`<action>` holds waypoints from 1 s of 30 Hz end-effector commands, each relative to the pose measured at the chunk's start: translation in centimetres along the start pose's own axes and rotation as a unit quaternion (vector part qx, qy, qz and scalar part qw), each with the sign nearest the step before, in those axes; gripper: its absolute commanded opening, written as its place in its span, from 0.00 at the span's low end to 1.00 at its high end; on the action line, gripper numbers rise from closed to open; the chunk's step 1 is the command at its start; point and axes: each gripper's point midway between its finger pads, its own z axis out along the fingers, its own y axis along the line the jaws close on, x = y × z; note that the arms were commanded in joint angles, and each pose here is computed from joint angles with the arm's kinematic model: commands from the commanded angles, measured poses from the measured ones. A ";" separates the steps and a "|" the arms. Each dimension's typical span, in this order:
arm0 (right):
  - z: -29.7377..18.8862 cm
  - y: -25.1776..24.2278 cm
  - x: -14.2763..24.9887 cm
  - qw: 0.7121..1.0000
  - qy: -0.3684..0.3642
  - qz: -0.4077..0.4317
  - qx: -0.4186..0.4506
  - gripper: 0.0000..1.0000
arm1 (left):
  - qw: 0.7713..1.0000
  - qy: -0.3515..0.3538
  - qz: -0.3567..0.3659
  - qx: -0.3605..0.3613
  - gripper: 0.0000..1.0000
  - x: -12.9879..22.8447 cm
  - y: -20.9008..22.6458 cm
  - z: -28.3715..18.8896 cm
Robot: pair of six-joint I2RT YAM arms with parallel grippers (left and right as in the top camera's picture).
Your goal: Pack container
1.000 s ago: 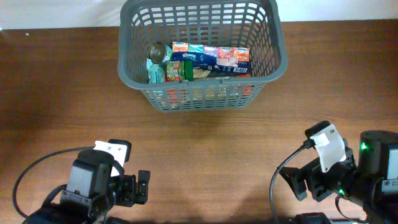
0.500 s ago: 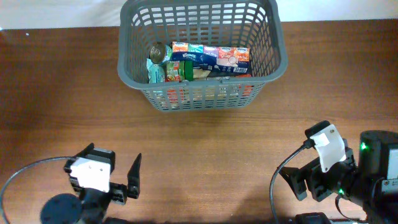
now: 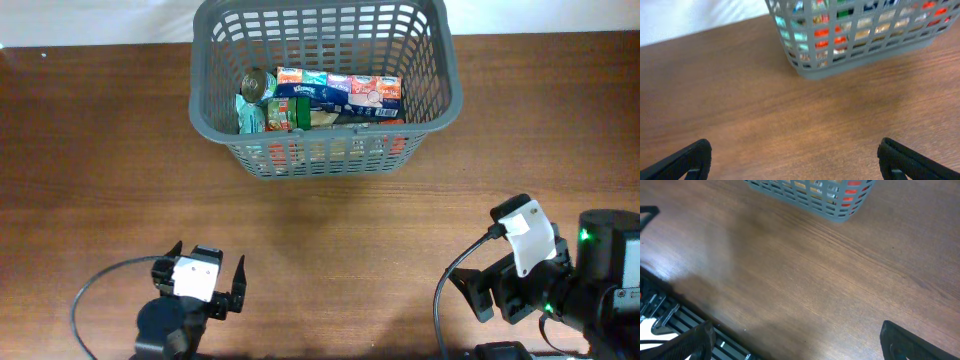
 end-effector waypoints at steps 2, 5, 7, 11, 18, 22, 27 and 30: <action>0.0 0.0 0.0 1.000 -0.002 0.003 -0.001 0.99 | 0.999 0.004 -0.052 -0.010 0.99 2.4 0.1 1.4; 0.0 0.0 0.0 1.000 -0.002 0.003 -0.001 0.99 | 0.997 0.015 -0.073 -0.011 0.99 3.6 0.0 2.2; 0.0 0.0 0.0 1.000 -0.002 0.003 -0.001 0.99 | 0.997 0.015 -0.072 -0.015 0.99 3.6 0.1 2.2; 0.0 0.0 0.0 1.000 -0.002 0.003 -0.002 0.99 | 0.997 0.015 -0.072 -0.024 0.99 3.6 0.4 2.1; 0.0 0.0 0.0 1.000 -0.002 0.003 -0.001 0.99 | 0.997 0.015 -0.072 -0.024 0.99 3.6 0.4 2.1; 0.0 0.0 0.0 1.000 -0.002 0.003 -0.001 0.99 | 0.997 0.015 -0.072 -0.024 0.99 3.6 0.4 2.1; 0.0 0.0 0.0 1.000 -0.002 0.003 -0.001 0.99 | 0.997 0.015 -0.072 -0.024 0.99 3.6 0.4 2.1; 0.0 0.0 0.0 1.000 -0.002 0.003 -0.002 0.99 | 0.997 0.015 -0.072 -0.024 0.99 3.6 0.4 2.1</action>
